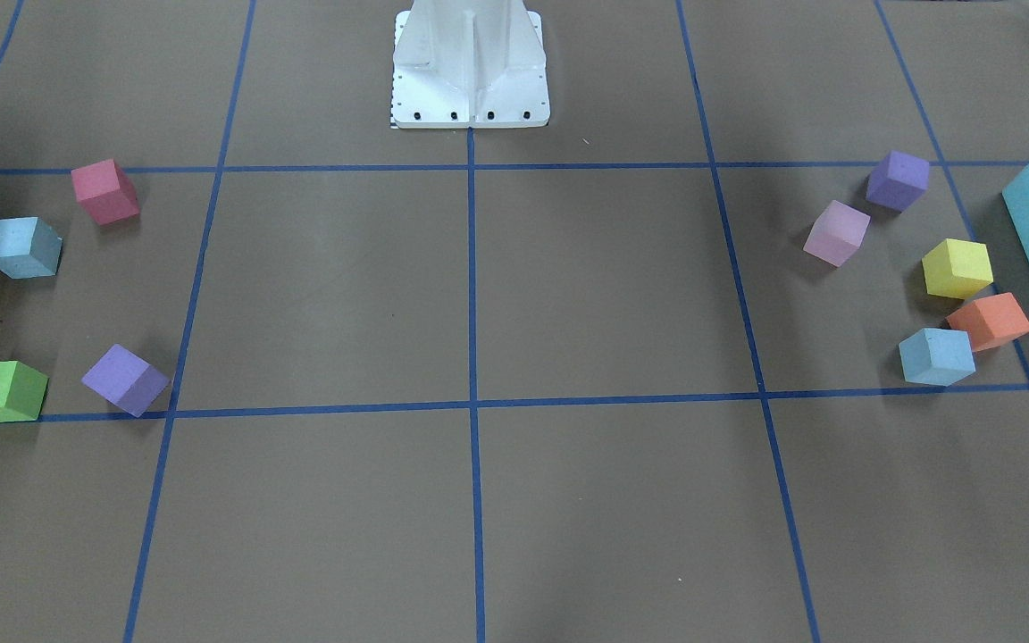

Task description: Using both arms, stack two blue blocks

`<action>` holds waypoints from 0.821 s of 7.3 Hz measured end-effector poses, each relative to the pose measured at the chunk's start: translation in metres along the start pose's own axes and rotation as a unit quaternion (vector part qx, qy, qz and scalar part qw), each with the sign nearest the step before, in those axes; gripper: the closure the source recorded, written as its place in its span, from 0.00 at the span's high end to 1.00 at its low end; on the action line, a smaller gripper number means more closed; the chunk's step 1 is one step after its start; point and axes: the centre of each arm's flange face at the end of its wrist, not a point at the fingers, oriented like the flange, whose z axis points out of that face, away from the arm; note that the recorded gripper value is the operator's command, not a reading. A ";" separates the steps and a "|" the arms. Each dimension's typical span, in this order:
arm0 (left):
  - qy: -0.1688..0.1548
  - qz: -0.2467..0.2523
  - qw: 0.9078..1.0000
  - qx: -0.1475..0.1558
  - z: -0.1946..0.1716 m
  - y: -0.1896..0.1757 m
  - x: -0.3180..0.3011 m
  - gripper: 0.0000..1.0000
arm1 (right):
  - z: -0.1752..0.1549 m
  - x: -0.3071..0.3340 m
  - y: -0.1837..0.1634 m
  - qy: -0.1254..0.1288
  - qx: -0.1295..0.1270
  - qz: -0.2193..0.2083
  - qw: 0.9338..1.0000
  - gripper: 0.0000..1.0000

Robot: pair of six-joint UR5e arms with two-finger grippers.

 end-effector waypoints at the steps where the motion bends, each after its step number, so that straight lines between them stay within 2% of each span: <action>1: 0.000 0.000 1.000 0.000 0.000 0.000 0.000 0.98 | 0.000 0.000 0.000 -0.001 0.000 0.002 1.000 1.00; 4: 0.000 0.001 1.000 0.001 -0.001 0.000 0.001 0.98 | -0.008 -0.014 -0.006 -0.007 0.020 -0.023 1.000 1.00; 6: 0.001 0.003 1.000 0.002 -0.002 -0.001 0.003 0.98 | 0.004 -0.025 0.012 -0.039 0.030 -0.055 0.997 1.00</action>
